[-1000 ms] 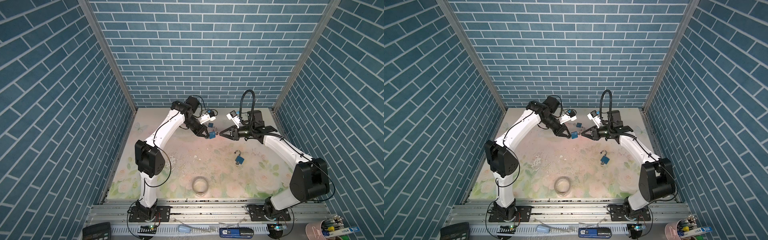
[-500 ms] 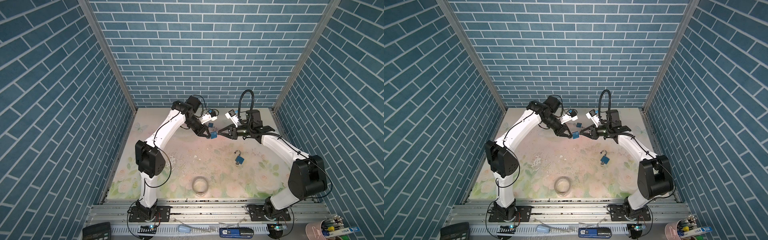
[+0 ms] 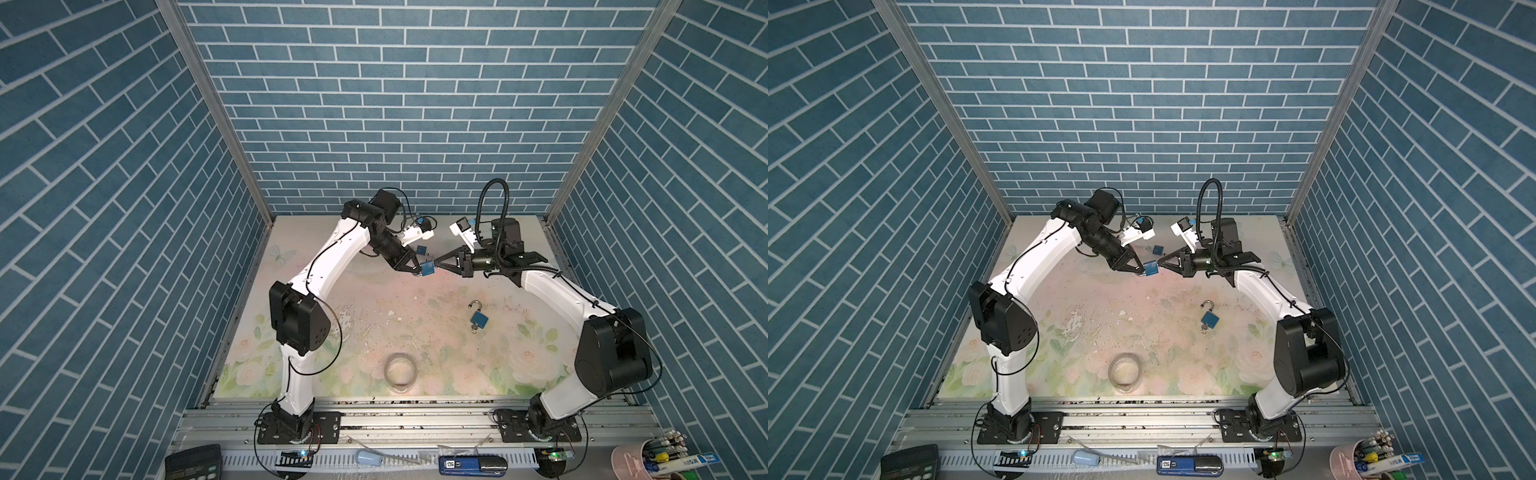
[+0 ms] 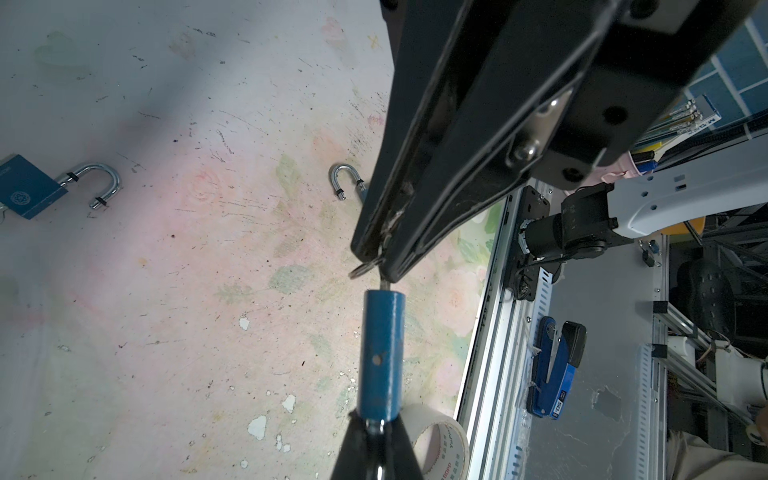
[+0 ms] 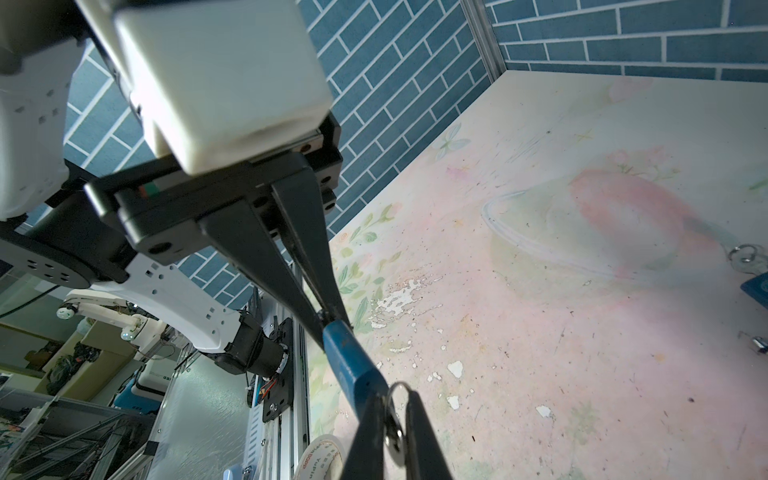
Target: Lock with the key
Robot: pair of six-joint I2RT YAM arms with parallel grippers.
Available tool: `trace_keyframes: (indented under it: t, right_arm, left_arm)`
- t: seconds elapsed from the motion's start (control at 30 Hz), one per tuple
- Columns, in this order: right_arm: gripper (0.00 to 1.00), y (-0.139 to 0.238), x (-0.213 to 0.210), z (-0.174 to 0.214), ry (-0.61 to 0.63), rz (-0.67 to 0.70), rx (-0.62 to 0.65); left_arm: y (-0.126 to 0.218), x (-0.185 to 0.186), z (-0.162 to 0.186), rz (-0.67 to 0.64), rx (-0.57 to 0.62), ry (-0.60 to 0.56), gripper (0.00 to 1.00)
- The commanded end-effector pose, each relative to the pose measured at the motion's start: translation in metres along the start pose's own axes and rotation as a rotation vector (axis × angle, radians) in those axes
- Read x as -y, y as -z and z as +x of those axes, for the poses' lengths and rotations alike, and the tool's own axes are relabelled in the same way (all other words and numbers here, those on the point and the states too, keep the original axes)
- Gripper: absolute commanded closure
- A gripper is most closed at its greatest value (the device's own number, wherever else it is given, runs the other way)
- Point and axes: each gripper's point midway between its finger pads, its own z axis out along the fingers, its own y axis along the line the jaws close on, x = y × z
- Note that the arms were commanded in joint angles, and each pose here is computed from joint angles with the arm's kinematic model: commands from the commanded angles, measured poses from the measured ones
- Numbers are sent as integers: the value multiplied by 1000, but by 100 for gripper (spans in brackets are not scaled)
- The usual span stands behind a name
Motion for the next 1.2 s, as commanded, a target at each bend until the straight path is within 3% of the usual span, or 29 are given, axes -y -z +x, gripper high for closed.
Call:
trace_keyframes:
  t: [0.0,0.47,0.73,1.17]
  right_arm:
    - [90,-6,-8,4,5,-60,-7]
    - [86,-6,-13,13,-22,-82,-23]
    - [100,-6,-13,17,-28,-81,-26]
    - [100,3,7,7,-68,25,36]
  left_arm:
    - [-4,5,-8,37,20,-31,100]
    - [-3,2,-17,19,46,-41,100]
    - [-2,0,-21,12,54,-37,100]
    - [0,-13,-17,-8,54,10,100]
